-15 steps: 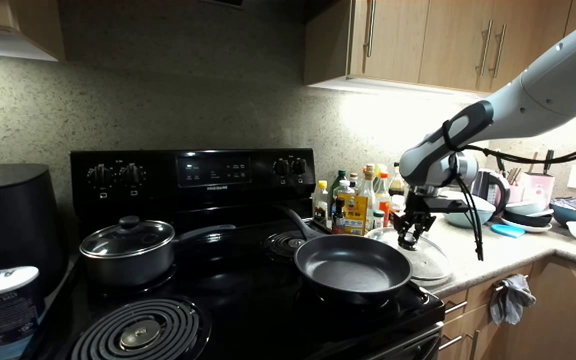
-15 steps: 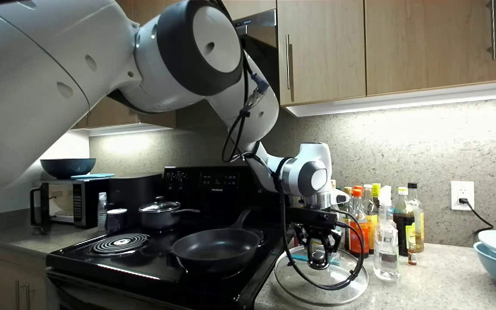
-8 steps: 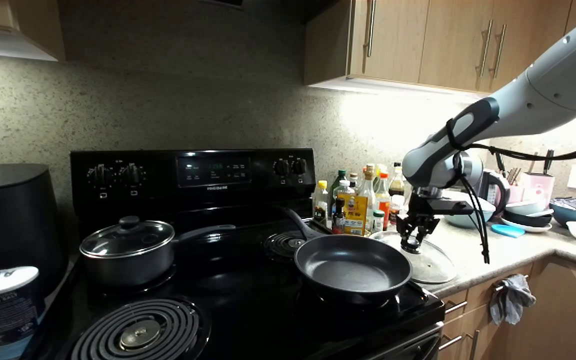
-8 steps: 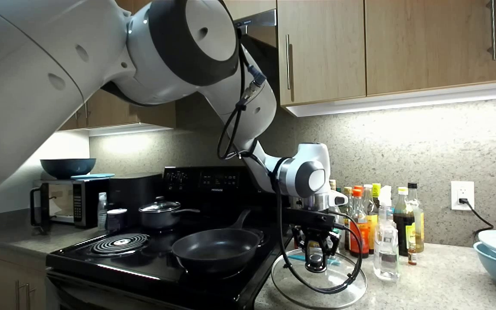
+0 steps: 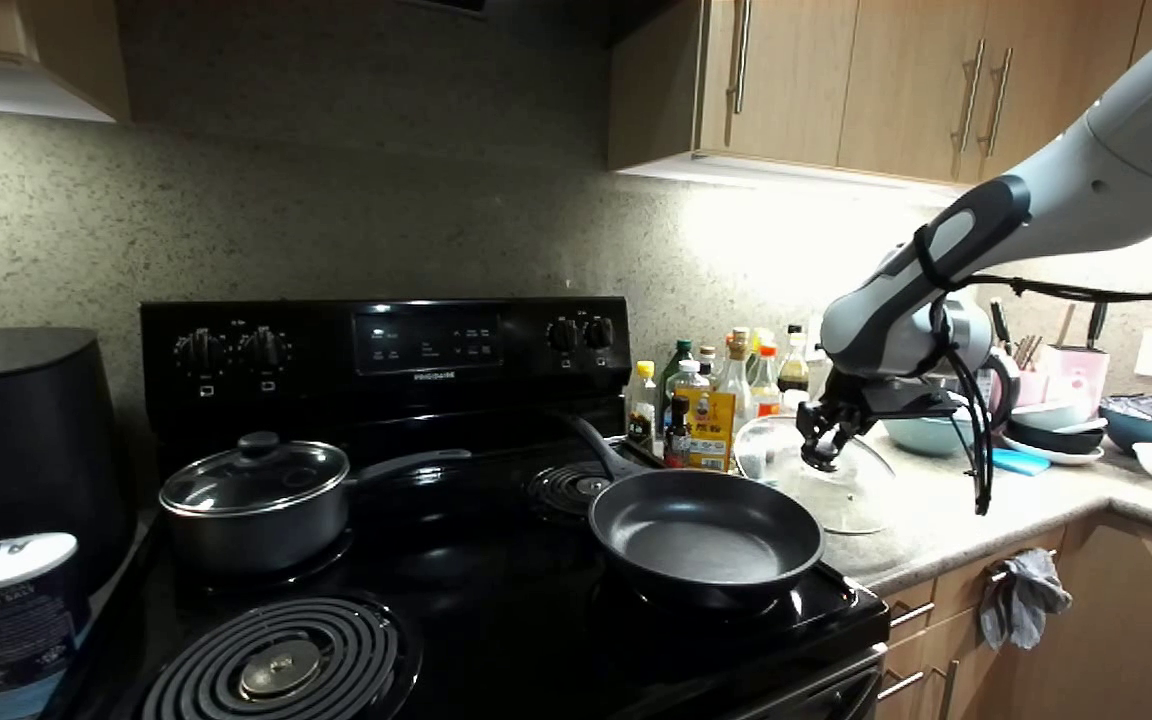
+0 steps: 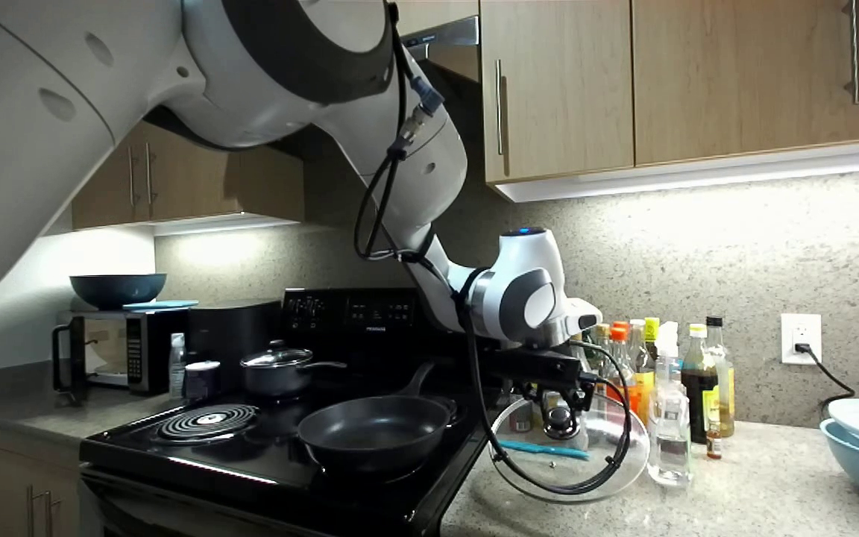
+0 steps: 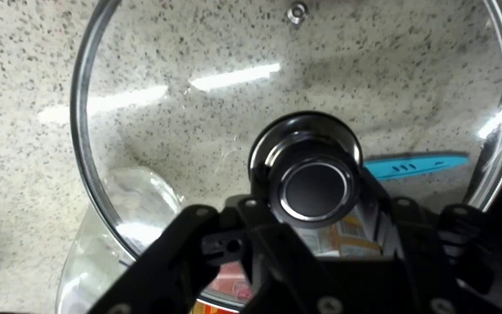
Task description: Put the lid on the pan.
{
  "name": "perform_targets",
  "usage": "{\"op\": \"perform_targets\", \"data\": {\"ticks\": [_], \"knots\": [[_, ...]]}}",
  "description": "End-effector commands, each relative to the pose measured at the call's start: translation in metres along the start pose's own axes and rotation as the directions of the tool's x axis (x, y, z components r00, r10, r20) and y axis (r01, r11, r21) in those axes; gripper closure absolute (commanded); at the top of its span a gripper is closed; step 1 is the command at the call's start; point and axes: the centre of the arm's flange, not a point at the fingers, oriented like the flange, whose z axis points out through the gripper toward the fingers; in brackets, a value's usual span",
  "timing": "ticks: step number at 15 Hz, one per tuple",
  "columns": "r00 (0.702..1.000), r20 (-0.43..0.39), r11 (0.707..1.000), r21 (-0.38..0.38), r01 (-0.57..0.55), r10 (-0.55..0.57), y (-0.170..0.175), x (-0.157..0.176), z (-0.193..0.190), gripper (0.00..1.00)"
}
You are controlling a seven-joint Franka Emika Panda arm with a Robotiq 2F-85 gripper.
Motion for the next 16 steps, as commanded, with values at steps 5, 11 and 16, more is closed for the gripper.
{"op": "perform_targets", "data": {"ticks": [5, 11, 16], "knots": [[0.993, -0.111, 0.999, -0.011, -0.034, 0.033, 0.004, -0.016, -0.033, 0.5], [0.996, -0.091, 1.0, -0.029, -0.003, 0.001, -0.004, -0.033, -0.039, 0.75], [0.99, -0.137, 0.995, -0.083, -0.047, 0.035, -0.006, -0.052, -0.095, 0.75]]}}
